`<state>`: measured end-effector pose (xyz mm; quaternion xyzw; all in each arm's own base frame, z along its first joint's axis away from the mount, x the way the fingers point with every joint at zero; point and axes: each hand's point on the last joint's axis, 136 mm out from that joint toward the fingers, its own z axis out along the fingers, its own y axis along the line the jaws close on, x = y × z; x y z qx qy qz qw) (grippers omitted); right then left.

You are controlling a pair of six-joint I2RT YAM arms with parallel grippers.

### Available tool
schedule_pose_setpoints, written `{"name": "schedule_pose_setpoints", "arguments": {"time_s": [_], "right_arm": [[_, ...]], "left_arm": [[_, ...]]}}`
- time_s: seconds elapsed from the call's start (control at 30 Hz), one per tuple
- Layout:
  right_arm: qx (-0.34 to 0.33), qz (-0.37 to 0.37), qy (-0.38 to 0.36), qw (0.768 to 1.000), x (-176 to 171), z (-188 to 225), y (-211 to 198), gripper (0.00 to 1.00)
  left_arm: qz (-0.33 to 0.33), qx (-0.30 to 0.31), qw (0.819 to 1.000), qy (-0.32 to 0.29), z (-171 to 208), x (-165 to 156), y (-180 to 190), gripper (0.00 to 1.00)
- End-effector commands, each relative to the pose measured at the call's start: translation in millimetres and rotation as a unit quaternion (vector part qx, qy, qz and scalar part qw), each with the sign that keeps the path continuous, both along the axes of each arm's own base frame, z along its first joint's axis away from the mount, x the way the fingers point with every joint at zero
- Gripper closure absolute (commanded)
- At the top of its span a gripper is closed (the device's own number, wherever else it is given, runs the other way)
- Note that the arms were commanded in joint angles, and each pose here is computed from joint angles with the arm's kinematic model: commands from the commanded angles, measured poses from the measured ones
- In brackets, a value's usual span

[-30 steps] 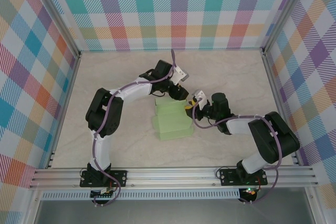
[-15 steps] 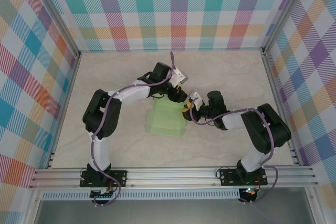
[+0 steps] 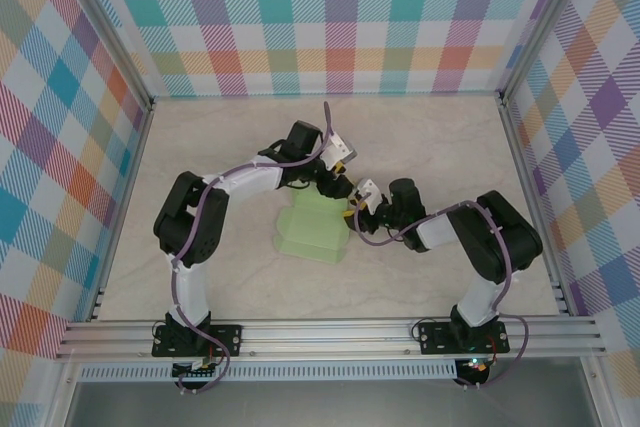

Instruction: Fold the paper box

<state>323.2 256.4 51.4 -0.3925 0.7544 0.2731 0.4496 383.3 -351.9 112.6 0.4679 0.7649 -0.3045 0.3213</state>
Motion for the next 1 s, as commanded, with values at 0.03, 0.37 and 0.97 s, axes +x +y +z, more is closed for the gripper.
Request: {"name": "schedule_pose_setpoints", "arguments": {"time_s": [0.03, 0.37, 0.97], "right_arm": [[0.000, -0.016, -0.039, 0.999, 13.0, 12.7, 0.1, 0.49], [-0.001, 0.052, -0.030, 0.998, -4.6, 12.5, 13.7, 0.49], [0.012, 0.051, -0.054, 0.997, -9.8, 17.5, 25.2, 0.48]], "left_arm": [[-0.020, 0.055, 0.996, 0.060, -39.4, -30.7, 20.6, 0.32], [-0.062, 0.032, 0.994, 0.085, -38.0, -49.9, 20.6, 0.35], [-0.026, -0.024, 0.995, 0.092, -12.5, -28.8, 35.0, 0.34]]}}
